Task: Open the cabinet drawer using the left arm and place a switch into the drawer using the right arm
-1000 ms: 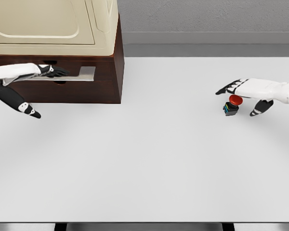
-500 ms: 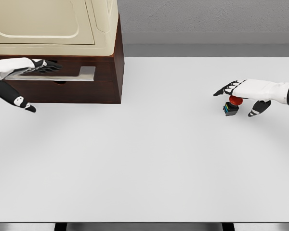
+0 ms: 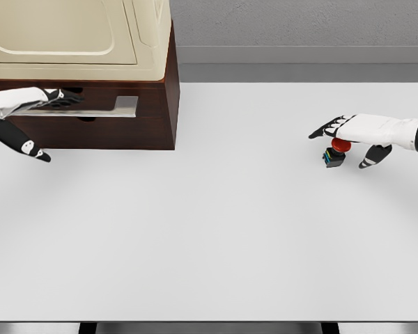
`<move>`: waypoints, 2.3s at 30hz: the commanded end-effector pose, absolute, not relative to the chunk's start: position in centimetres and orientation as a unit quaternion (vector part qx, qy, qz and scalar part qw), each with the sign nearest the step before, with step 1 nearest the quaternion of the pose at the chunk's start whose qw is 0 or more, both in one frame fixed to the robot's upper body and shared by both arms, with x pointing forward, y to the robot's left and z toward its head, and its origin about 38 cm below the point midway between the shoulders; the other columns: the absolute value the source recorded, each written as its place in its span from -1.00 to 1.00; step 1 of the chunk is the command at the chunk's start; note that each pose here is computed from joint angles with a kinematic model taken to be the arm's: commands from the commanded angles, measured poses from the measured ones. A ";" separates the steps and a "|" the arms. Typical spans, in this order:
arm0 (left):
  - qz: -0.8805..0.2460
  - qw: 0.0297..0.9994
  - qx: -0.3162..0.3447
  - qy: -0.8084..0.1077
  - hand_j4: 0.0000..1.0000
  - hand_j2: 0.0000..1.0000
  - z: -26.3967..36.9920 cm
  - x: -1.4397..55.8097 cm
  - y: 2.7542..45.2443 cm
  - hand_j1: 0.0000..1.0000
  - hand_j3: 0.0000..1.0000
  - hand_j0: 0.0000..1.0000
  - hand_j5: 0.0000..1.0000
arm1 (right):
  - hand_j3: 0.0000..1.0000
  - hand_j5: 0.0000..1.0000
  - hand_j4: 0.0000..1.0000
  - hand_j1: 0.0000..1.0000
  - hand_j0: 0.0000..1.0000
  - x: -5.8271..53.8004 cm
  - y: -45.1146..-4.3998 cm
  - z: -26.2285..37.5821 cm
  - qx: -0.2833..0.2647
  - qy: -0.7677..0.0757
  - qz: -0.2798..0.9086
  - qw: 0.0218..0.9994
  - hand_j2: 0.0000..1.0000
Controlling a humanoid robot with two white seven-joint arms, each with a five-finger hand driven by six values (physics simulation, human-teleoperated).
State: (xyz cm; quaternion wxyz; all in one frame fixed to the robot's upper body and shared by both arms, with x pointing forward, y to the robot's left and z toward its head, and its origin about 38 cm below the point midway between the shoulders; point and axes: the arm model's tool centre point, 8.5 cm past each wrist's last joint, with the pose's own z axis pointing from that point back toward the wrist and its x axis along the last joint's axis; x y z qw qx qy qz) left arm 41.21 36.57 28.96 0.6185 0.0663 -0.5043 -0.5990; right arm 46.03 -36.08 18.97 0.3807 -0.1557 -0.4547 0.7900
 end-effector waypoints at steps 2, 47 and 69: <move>-0.598 0.621 0.067 -0.502 1.00 1.00 28.6 41.2 36.6 1.00 1.00 1.00 1.00 | 1.00 1.00 1.00 1.00 1.00 46.0 -36.1 19.0 -0.156 -0.456 0.788 0.382 1.00; -0.664 0.568 0.021 -0.486 1.00 1.00 28.9 37.0 37.5 1.00 1.00 1.00 1.00 | 1.00 1.00 1.00 1.00 1.00 46.0 -36.2 19.0 -0.155 -0.455 0.789 0.383 1.00; -0.676 0.541 0.002 -0.500 1.00 1.00 29.4 35.2 38.8 1.00 1.00 1.00 1.00 | 1.00 1.00 1.00 1.00 1.00 46.0 -36.2 19.0 -0.156 -0.455 0.788 0.383 1.00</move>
